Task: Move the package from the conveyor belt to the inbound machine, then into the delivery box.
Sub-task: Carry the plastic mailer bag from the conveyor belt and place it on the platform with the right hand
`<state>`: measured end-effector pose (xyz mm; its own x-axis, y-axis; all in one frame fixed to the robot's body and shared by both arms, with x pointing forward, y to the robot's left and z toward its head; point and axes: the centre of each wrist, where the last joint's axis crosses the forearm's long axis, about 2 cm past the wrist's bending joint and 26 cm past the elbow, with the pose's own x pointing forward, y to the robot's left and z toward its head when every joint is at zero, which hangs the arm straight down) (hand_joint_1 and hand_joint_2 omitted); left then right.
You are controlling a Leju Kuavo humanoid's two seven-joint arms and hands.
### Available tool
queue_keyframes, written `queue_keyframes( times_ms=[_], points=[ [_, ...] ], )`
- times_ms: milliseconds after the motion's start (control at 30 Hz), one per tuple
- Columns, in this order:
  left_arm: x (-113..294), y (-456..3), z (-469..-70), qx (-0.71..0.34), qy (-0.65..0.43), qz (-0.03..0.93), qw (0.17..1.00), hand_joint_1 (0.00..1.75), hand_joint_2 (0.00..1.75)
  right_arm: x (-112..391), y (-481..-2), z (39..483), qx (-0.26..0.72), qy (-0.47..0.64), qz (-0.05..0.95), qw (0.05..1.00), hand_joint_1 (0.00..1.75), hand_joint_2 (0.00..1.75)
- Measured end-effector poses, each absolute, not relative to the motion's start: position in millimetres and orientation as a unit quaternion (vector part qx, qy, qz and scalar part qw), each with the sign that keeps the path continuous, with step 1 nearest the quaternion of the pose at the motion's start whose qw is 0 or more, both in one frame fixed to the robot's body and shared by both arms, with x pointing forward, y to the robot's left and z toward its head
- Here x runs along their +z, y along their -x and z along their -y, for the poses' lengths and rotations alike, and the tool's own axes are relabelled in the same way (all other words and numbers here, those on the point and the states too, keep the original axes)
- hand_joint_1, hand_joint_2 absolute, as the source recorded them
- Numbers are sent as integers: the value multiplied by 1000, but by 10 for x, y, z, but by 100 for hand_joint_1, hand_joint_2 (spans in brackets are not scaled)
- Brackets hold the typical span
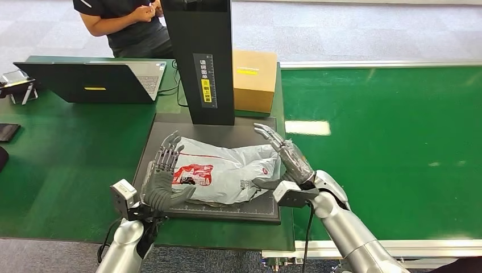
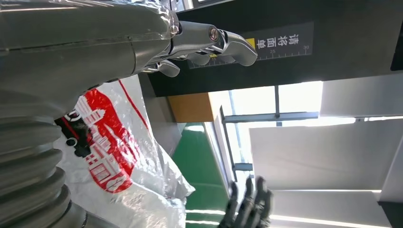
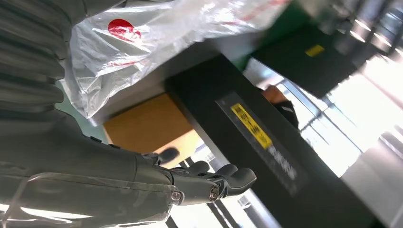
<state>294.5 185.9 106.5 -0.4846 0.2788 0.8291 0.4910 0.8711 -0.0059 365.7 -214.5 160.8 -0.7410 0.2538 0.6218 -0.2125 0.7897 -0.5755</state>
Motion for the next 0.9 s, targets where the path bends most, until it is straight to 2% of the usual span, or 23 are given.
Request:
queue_keyframes(
  times_ms=[400,567,900],
  points=[
    [1058,-2938,-1862,-113,221,854,456,0,175,1537,-3304,2194,141,-142,892,406,0,175],
    [1015,-2894,-1867,-113,219,850,466,0,175,1506,-3209,2183,83,-130,897,415,0,175],
    [1006,-2879,-1868,-119,220,845,472,0,175,1456,-3097,2169,58,-89,891,441,0,175]
  ],
)
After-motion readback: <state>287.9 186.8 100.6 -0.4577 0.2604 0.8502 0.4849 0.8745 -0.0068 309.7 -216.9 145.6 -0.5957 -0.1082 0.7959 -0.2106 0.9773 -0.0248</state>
